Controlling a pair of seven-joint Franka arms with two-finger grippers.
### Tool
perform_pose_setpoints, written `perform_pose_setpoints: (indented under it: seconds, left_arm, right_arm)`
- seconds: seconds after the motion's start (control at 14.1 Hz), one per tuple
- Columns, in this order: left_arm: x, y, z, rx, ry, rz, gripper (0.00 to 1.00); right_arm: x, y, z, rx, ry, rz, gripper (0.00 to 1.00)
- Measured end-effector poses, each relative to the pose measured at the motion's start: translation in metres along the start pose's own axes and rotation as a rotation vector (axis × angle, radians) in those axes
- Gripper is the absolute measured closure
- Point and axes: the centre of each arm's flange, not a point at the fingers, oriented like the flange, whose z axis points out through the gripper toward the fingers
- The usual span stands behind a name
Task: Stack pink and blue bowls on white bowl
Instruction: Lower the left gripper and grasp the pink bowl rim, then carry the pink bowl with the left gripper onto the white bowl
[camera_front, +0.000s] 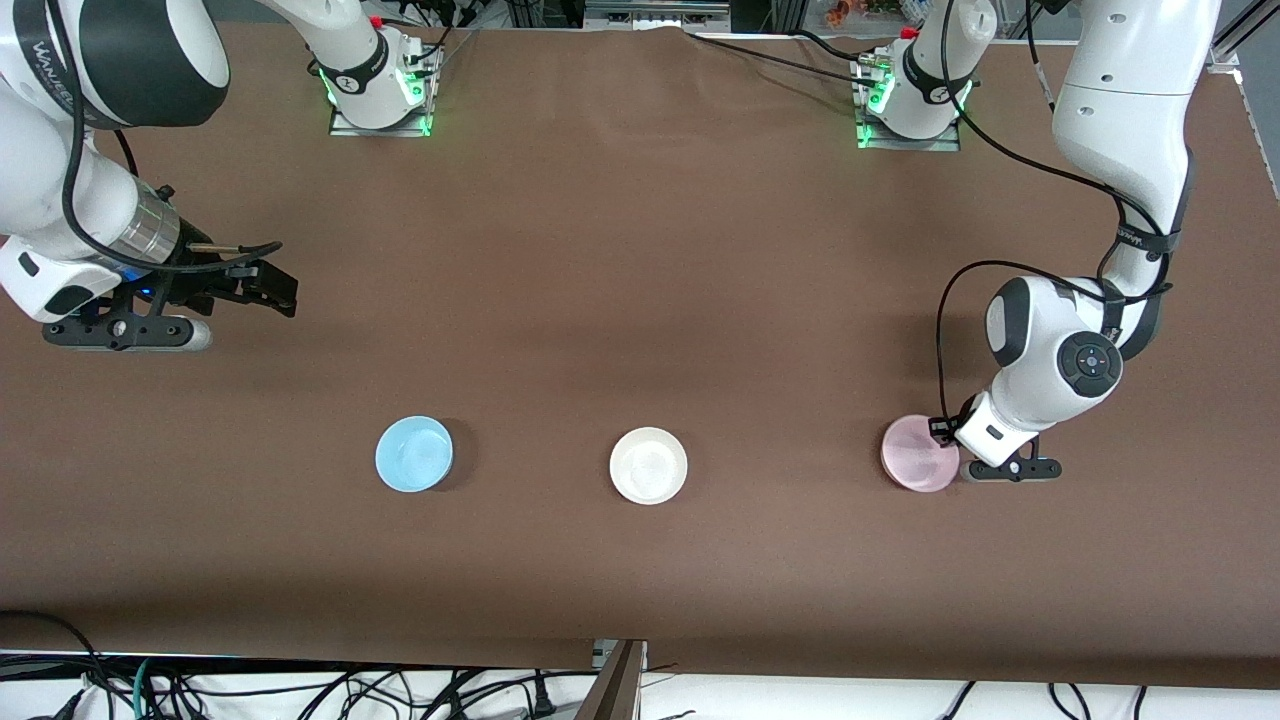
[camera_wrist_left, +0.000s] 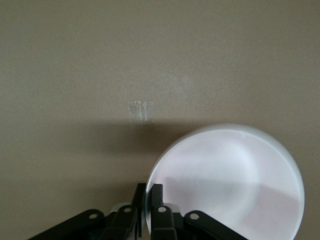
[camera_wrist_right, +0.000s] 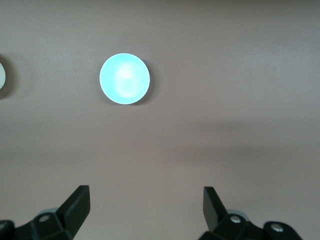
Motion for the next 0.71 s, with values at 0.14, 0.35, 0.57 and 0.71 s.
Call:
perform_pose_setpoints:
  seconds: [0.14,0.35,0.57,0.71]
  left_arm:
    - [0.006,0.003,-0.009,-0.006,0.020,-0.015,0.97]
    - [0.013,0.014,-0.019,-0.011,0.043,-0.080,0.97]
    - [0.014,0.045,-0.028,-0.024,0.060,-0.187,0.97]
    - [0.011,0.082,-0.043,-0.055,0.071,-0.277,0.97]
  right_arm:
    - [0.000,0.000,0.000,0.000,0.000,0.000,0.00]
    - [0.000,0.000,0.000,0.001,0.004,0.000,0.00]
    - [0.001,0.000,-0.001,0.001,0.007,0.000,0.00]
    - [0.001,0.000,-0.001,0.001,0.008,0.000,0.00]
